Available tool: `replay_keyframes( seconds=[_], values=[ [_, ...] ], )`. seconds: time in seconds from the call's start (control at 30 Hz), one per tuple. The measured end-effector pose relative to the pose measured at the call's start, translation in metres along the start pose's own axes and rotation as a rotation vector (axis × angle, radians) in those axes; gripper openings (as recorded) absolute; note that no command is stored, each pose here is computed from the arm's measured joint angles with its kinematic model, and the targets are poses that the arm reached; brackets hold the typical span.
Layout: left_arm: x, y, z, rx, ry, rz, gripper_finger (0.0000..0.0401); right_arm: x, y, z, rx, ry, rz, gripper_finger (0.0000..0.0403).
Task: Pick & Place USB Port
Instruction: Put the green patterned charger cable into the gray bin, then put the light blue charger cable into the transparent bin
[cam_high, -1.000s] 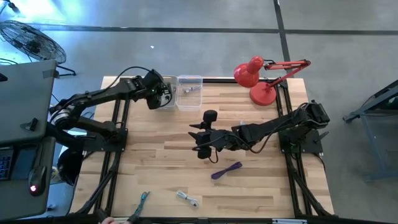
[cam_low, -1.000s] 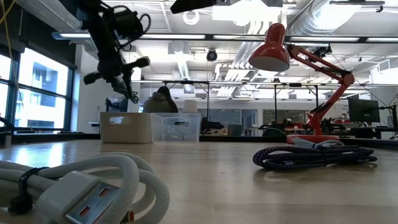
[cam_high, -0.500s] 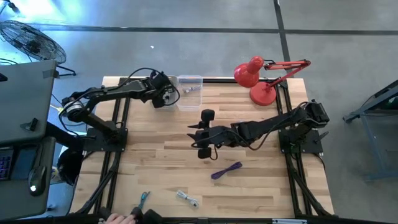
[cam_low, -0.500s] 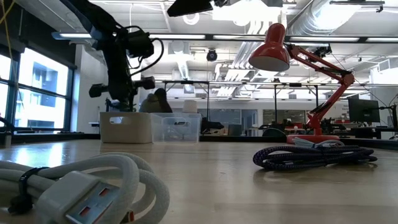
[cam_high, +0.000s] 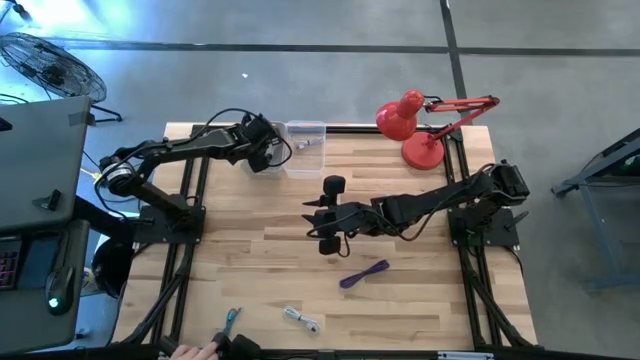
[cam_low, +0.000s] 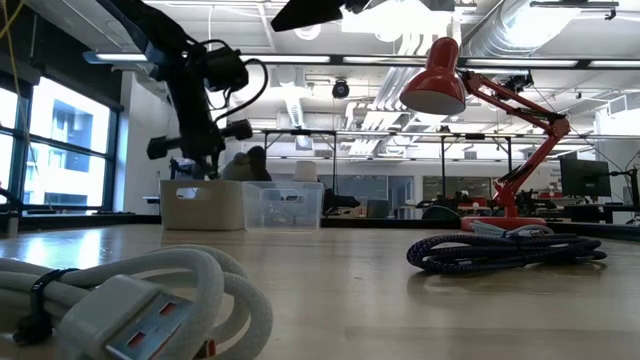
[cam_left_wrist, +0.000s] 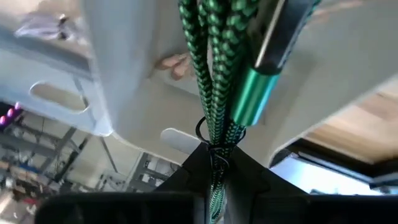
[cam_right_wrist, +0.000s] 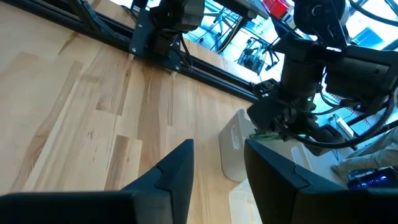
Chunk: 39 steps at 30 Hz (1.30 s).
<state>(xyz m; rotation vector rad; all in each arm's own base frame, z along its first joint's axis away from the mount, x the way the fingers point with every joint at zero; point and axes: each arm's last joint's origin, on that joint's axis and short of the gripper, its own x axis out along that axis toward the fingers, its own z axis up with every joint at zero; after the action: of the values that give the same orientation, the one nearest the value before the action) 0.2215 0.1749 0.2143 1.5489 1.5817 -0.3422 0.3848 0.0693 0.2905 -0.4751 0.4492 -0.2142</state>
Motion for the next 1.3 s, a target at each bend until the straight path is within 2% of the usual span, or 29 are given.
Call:
replay_keyframes(
  seconds=[0.33,0.53,0.67,0.93,1.1,1.3],
  values=[
    [0.000,0.001,-0.001,-0.076,0.007,0.009,0.0100,0.000,0.001,-0.001,0.006,0.013,0.009,0.0133],
    [0.000,0.000,-0.002,-0.064,0.062,-0.015,0.0110,0.000,0.001,-0.002,0.006,0.016,0.009,0.0133],
    [-0.005,0.001,-0.003,-0.115,0.083,-0.004,0.0110,0.000,0.001,-0.002,0.002,0.022,0.010,0.0133],
    [-0.052,0.009,0.005,-0.168,0.159,0.137,0.0111,0.000,0.001,-0.004,-0.013,0.039,0.009,0.0133],
    [-0.090,0.009,0.011,-0.322,0.157,0.269,0.0111,0.000,0.001,-0.004,-0.014,0.047,-0.016,0.0133],
    [-0.135,-0.007,0.015,-0.566,0.040,0.392,0.0111,-0.001,0.002,-0.006,-0.028,0.076,-0.037,0.0133]
  ],
)
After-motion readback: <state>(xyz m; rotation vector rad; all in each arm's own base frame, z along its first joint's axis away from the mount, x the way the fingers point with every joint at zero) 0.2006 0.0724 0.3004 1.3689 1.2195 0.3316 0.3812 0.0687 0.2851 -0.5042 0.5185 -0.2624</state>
